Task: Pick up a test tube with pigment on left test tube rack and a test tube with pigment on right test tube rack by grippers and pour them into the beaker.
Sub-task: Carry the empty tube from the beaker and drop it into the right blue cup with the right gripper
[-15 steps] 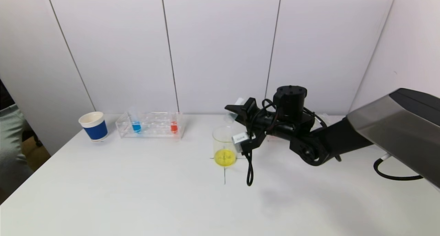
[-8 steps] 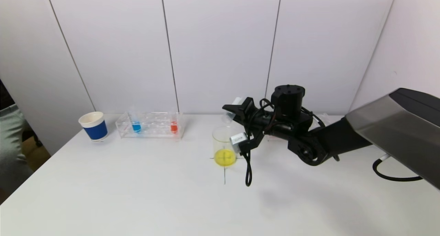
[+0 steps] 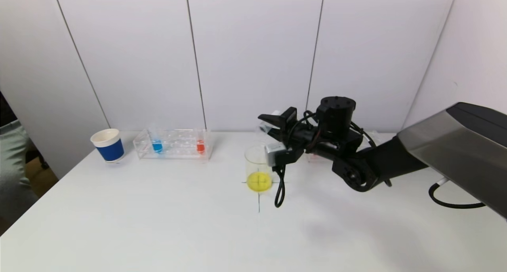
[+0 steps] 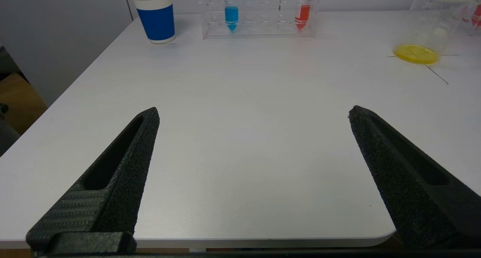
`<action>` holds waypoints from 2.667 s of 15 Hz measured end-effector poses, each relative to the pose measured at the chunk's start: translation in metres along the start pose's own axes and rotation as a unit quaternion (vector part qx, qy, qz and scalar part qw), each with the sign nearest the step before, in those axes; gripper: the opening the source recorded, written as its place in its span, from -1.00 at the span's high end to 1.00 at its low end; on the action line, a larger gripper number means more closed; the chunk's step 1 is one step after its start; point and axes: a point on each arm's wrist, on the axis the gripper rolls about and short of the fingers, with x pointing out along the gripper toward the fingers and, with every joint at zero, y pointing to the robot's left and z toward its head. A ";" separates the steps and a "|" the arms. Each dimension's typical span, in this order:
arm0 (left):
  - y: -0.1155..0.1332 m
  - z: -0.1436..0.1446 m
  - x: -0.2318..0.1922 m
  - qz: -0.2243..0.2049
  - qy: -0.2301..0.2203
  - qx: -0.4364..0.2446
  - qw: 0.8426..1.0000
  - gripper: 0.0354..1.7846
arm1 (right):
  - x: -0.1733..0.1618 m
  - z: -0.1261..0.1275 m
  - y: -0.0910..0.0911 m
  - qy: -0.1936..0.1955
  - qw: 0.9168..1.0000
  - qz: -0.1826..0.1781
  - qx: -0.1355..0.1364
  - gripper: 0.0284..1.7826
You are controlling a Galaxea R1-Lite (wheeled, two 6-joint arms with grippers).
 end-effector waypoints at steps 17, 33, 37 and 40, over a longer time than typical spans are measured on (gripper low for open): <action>0.000 0.000 0.000 0.000 0.000 0.000 1.000 -0.98 | -0.024 0.020 -0.086 0.176 0.798 -0.245 0.522 0.45; 0.000 0.000 0.000 0.000 0.000 0.000 1.000 -0.98 | -0.156 -0.073 -0.118 0.362 0.567 -0.334 0.661 0.45; 0.000 0.000 0.000 0.000 0.000 0.000 1.000 -0.98 | -0.188 -0.099 -0.098 0.396 0.541 -0.335 0.662 0.45; 0.000 0.000 0.000 0.000 0.000 0.000 1.000 -0.98 | -0.206 -0.114 -0.079 0.410 0.527 -0.333 0.665 0.45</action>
